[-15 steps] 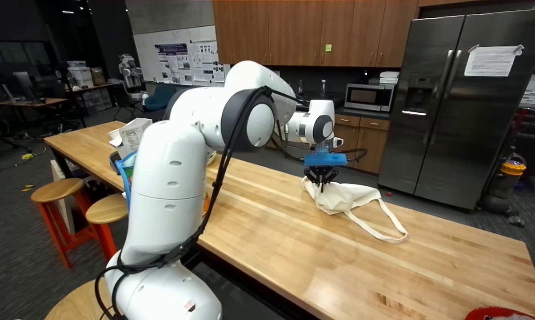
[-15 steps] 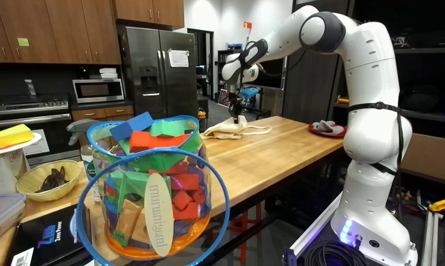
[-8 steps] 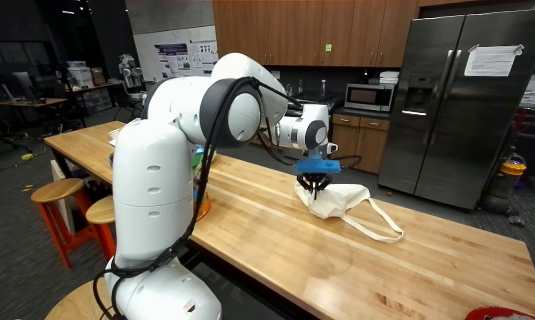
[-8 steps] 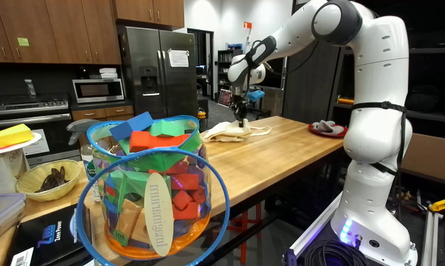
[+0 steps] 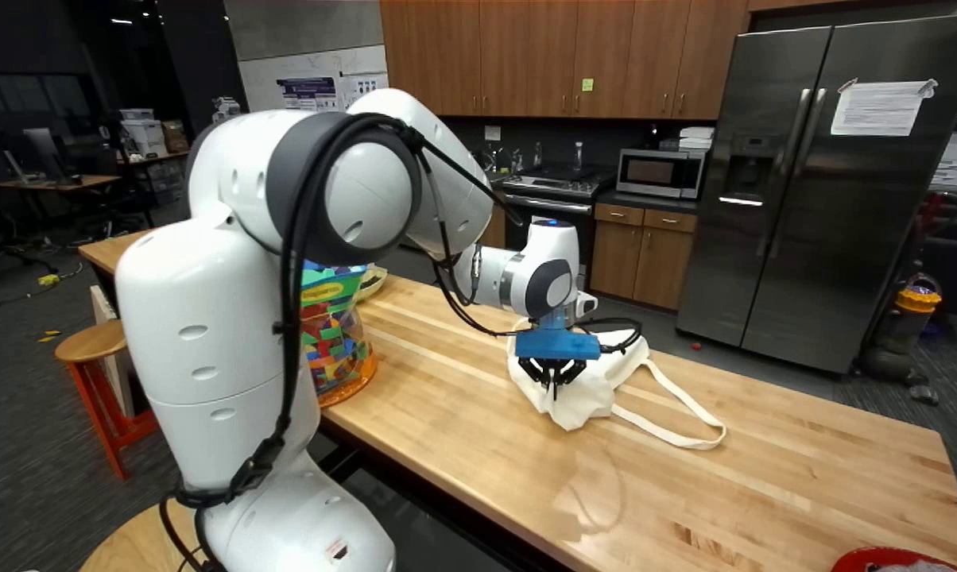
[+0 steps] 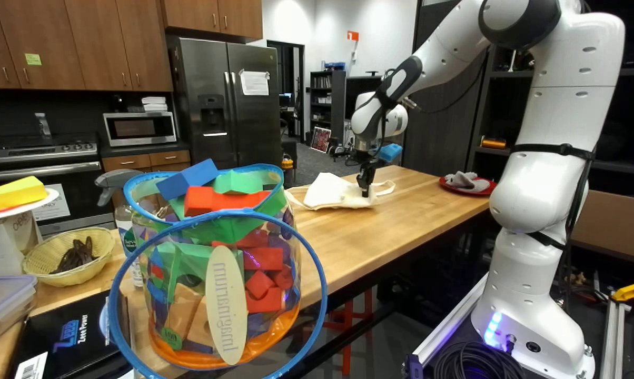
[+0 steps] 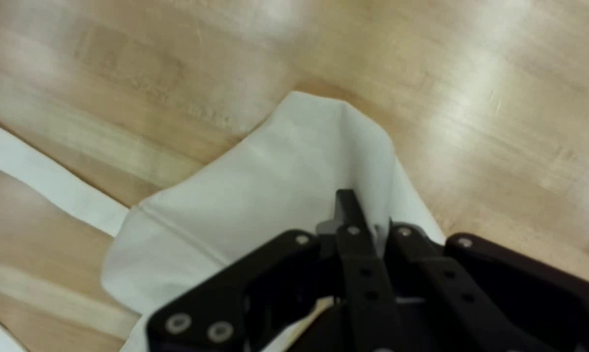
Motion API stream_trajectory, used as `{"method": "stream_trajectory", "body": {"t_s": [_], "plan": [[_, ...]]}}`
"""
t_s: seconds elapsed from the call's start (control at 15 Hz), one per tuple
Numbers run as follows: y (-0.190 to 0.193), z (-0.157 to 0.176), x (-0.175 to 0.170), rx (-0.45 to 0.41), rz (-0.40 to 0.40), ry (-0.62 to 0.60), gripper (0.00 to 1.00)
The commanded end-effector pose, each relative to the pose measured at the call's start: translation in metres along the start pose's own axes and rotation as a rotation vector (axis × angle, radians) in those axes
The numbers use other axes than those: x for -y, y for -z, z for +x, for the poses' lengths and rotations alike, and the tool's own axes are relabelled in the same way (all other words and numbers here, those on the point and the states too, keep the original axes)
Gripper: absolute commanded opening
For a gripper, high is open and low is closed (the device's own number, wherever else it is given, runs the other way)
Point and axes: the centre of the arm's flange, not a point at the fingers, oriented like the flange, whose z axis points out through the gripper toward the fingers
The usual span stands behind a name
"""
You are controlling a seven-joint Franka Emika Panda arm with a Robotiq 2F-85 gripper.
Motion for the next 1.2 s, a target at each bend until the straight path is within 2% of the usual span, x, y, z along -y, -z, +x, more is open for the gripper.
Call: {"method": "stream_trajectory", "body": {"t_s": [0.0, 0.27, 0.47, 0.53, 1.13], "plan": [[-0.01, -0.073, 0.013, -0.032, -0.006, 0.011, 0.01], [-0.025, -0.113, 0.017, -0.055, 0.003, 0.019, 0.01], [-0.032, -0.124, 0.013, -0.072, 0.003, 0.034, 0.01], [-0.033, -0.106, 0.014, -0.047, 0.012, 0.013, 0.05], [-0.034, -0.114, 0.013, -0.058, 0.011, 0.02, 0.05]]}}
